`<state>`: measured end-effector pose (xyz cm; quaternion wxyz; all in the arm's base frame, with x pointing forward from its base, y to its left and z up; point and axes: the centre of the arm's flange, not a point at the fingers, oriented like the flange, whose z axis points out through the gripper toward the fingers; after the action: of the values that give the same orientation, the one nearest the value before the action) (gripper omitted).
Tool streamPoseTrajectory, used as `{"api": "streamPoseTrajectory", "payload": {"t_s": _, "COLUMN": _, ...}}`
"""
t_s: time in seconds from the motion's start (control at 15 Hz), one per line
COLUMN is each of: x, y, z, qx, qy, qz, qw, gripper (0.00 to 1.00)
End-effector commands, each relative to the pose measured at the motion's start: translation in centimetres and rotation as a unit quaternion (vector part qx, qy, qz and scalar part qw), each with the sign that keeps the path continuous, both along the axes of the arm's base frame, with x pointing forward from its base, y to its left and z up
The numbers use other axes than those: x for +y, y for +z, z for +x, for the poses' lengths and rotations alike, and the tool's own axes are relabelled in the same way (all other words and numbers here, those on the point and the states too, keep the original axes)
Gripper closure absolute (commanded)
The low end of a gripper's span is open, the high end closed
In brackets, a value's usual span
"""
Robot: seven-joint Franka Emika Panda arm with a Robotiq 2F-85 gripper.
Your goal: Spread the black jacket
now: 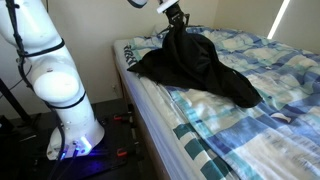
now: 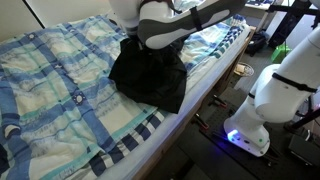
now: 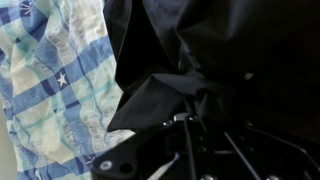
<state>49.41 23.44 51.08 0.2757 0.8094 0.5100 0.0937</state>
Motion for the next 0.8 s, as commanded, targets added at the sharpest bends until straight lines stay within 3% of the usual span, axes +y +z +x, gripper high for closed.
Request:
{"api": "streamPoseTrajectory", "payload": {"t_s": 0.0, "x": -1.6, "y": 2.4, "z": 5.2, "qx": -0.014, "qy": 0.002, "qz": 0.022, "qw": 0.9997, "gripper": 0.99}}
{"api": "streamPoseTrajectory", "payload": {"t_s": 0.33, "x": -2.9, "y": 6.8, "z": 11.6, "qx": -0.034, "qy": 0.022, "qz": 0.026, "qw": 0.9989, "gripper": 0.99}}
{"api": "streamPoseTrajectory", "payload": {"t_s": 0.73, "x": 2.9, "y": 7.0, "z": 16.8, "qx": -0.022, "qy": 0.093, "qz": 0.005, "qw": 0.9954, "gripper": 0.99}}
